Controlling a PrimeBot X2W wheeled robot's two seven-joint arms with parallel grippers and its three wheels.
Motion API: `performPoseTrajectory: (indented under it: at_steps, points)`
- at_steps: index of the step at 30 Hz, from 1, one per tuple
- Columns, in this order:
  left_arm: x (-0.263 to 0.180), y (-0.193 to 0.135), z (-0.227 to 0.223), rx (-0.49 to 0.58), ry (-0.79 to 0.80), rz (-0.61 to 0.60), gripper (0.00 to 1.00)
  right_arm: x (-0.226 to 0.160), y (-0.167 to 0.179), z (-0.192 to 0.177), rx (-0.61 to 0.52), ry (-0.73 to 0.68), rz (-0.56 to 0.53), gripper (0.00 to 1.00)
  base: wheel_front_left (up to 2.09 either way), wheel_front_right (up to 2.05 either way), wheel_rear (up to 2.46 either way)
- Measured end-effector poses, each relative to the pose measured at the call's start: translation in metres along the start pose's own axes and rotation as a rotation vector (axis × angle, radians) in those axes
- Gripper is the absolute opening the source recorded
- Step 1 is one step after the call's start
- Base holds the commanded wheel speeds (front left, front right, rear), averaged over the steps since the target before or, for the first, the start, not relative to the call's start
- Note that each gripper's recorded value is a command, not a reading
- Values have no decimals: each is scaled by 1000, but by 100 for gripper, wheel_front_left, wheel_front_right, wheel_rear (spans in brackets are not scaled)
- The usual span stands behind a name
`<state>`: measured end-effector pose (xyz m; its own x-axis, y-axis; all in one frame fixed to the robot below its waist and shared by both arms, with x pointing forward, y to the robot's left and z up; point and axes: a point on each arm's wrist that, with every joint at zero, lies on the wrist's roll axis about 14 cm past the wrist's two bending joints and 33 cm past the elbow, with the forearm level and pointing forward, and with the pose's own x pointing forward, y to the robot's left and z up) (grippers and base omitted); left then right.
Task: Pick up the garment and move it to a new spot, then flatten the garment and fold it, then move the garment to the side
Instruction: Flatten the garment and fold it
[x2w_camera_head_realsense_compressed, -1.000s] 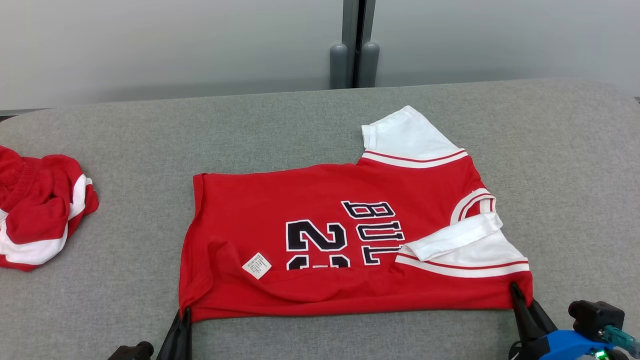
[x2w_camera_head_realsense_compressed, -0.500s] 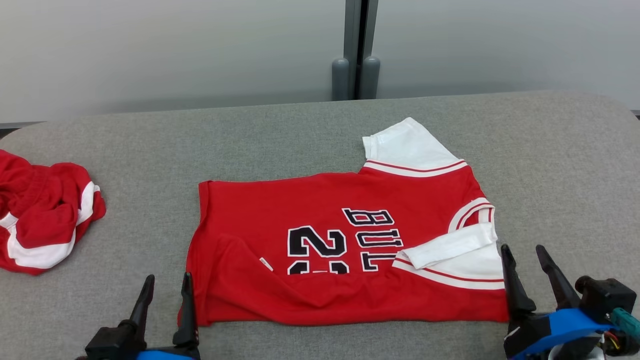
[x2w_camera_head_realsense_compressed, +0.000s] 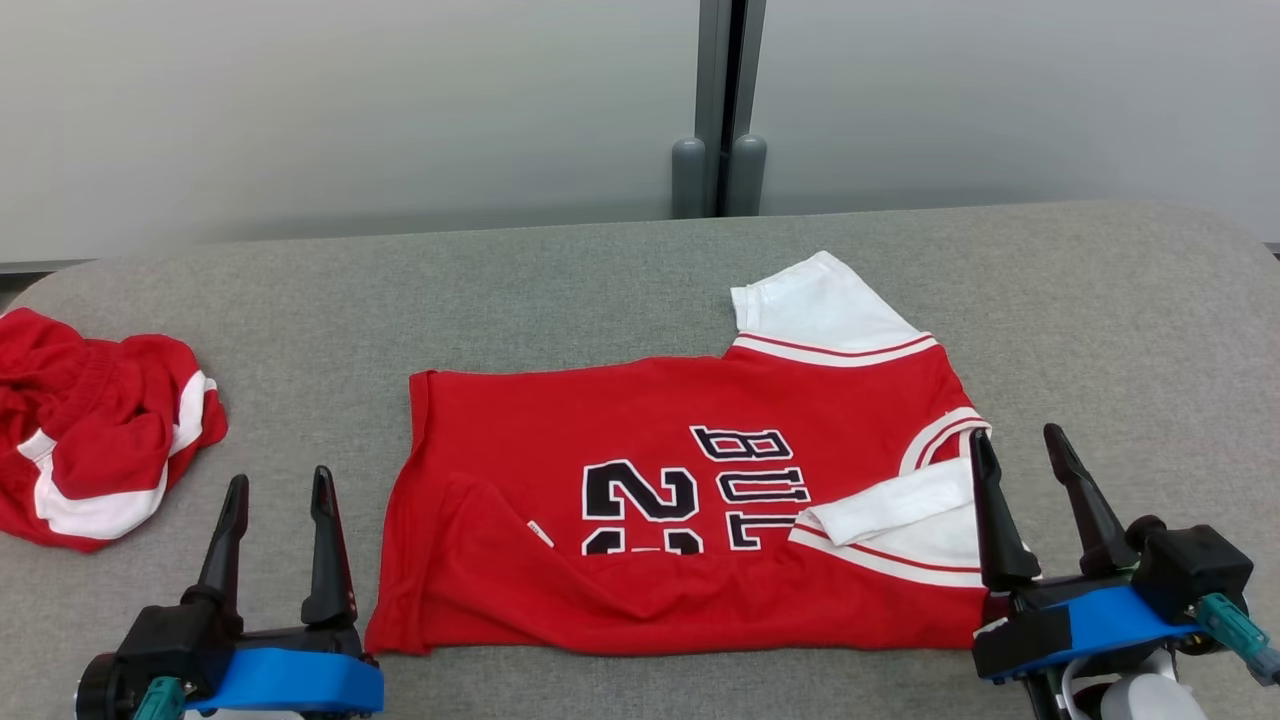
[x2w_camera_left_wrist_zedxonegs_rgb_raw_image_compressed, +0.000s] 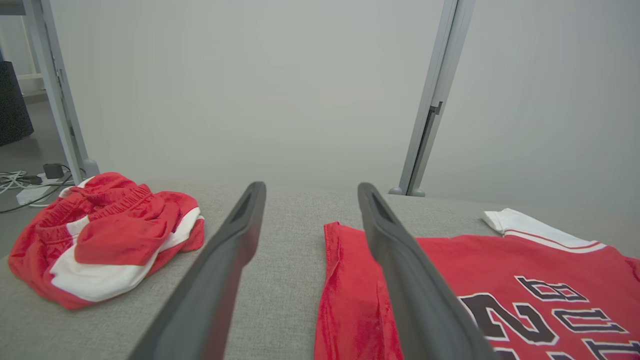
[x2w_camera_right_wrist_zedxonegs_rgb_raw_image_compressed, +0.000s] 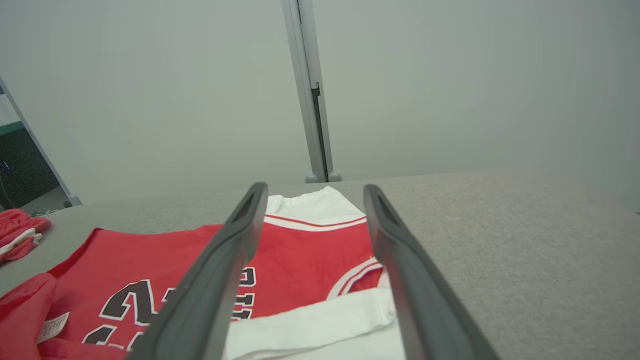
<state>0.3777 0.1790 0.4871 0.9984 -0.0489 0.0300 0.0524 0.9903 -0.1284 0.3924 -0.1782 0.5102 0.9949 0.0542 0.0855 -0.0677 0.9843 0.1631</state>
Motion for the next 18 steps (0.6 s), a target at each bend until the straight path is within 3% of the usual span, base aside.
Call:
performPoseTrajectory:
  at_steps: [12,18]
  points:
    - [2,16,4,46,-7,37,100,2,5,-6,16,6,12,100,0,0,0]
    - [24,11,10,88,-22,-6,100,25,8,3,-18,-18,29,100,0,0,0]
